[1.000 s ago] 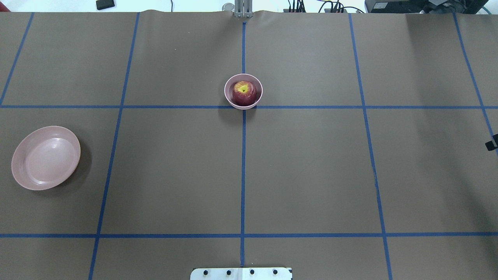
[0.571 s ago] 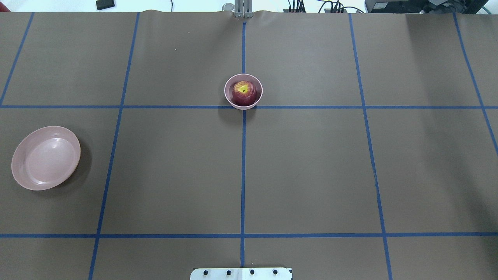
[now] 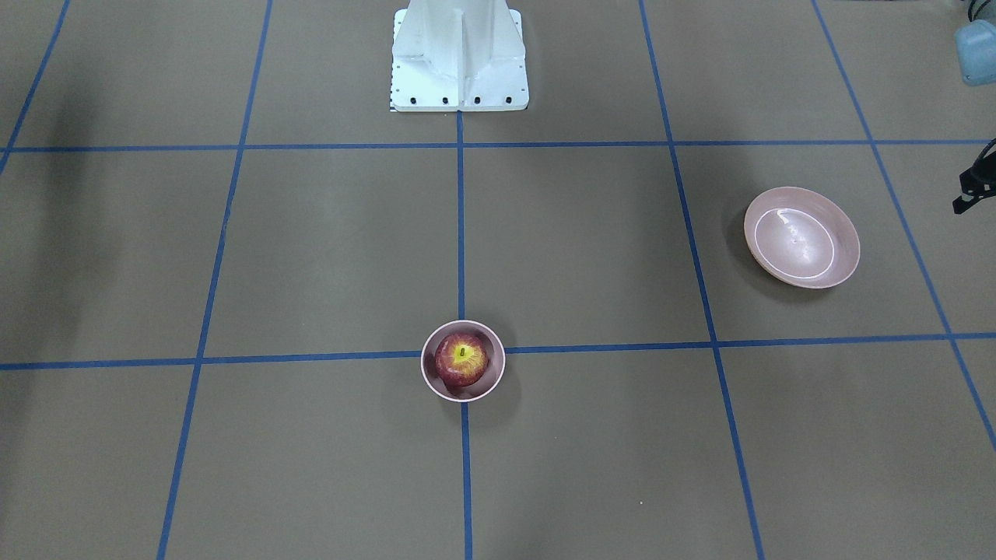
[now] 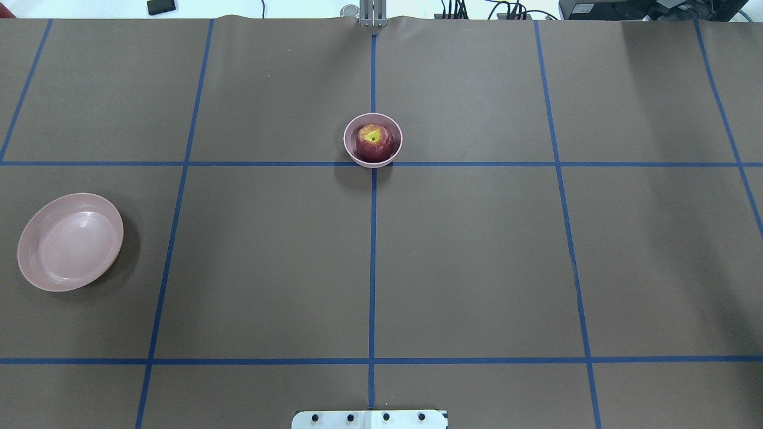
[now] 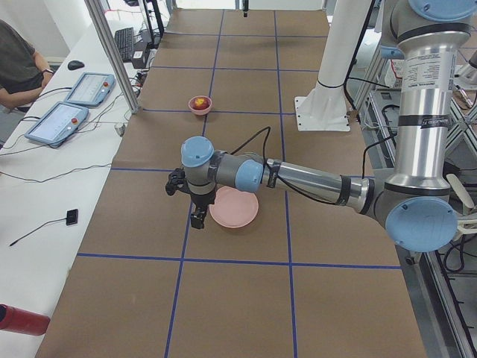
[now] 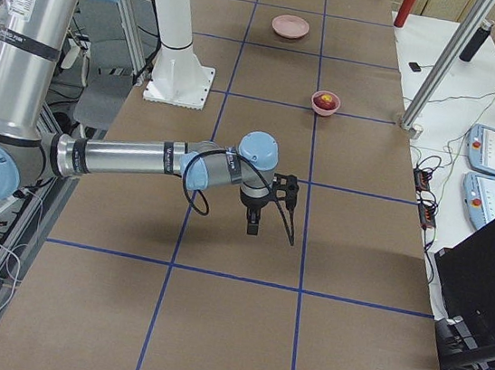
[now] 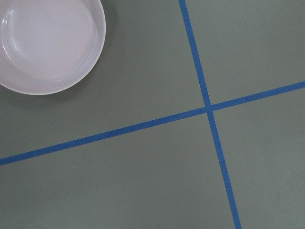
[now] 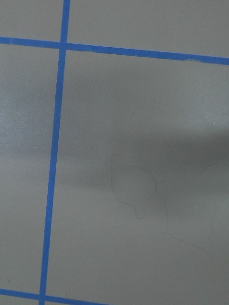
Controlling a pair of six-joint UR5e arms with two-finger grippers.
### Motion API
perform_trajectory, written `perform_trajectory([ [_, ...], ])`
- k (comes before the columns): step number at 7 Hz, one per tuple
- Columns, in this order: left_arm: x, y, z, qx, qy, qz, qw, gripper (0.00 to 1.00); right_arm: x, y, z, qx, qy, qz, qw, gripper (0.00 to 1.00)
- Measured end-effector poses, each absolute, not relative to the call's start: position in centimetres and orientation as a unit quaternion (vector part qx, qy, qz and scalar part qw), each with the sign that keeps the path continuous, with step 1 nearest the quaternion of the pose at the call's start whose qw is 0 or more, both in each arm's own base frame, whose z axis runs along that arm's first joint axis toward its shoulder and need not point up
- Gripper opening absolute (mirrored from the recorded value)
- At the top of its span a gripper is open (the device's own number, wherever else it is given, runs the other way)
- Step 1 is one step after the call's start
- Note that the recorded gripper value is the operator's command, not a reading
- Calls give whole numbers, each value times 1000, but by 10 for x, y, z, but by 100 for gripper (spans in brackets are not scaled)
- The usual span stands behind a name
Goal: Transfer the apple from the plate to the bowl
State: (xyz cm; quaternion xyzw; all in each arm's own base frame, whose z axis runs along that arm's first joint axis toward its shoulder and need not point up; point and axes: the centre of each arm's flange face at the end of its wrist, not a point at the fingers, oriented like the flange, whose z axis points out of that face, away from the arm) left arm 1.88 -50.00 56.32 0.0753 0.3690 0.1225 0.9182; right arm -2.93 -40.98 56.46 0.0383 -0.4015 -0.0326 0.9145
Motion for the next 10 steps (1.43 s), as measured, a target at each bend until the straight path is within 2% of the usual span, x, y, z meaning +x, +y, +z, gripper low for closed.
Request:
perform_trajectory([
  [10,15,-505,569,74,368,121,919,98,-22,-415,546,44,-404,-27,913,100],
])
